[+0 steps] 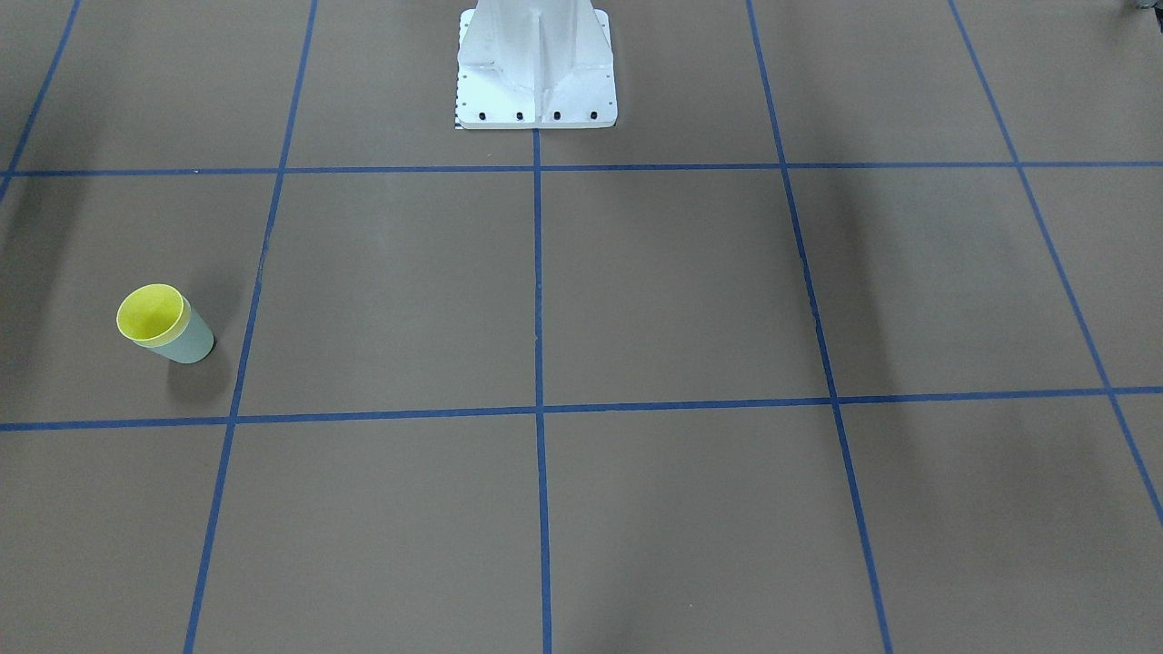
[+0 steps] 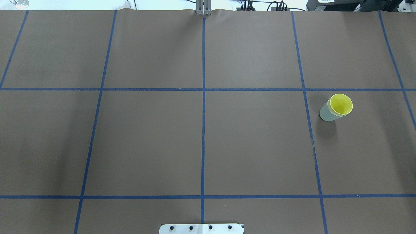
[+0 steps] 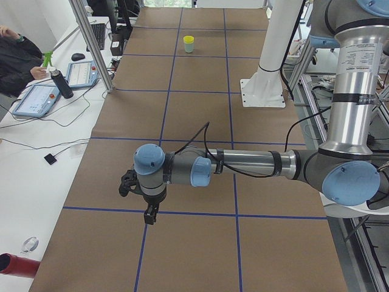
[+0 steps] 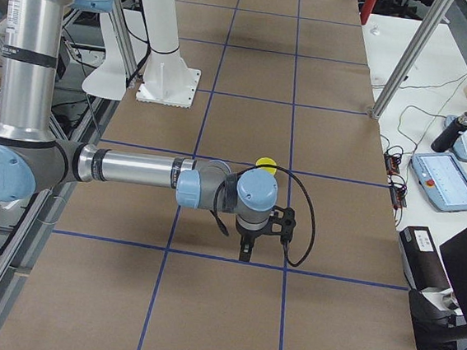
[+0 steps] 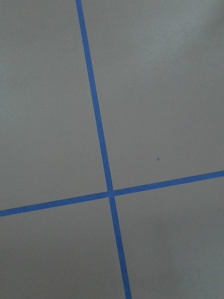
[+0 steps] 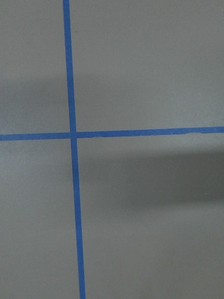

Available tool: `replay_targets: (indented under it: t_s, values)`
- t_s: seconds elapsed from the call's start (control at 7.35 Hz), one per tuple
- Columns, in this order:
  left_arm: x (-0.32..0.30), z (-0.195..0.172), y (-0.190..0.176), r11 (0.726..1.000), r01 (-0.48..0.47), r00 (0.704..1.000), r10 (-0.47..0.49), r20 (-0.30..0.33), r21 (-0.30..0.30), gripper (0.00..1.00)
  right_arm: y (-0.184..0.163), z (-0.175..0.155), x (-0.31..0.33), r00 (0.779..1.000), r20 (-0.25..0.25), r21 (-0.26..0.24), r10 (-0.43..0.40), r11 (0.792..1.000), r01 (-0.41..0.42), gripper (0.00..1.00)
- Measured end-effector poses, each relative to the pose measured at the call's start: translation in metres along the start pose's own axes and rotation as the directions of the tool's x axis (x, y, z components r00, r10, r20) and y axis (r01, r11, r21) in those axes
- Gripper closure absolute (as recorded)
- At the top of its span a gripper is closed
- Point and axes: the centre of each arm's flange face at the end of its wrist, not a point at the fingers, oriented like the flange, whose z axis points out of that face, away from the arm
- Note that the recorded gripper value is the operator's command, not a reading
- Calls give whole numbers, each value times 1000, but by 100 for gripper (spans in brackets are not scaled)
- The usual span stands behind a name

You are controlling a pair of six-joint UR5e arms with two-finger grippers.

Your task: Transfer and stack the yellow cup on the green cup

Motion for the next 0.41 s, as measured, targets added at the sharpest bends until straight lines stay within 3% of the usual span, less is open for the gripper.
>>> replay_targets:
  t_s: [0.41]
  values:
    - [-1,1,0,1000,-1,1000,1,0,-1,0,-1,-1,-1,1000,-1,3,-2,1000,2,1]
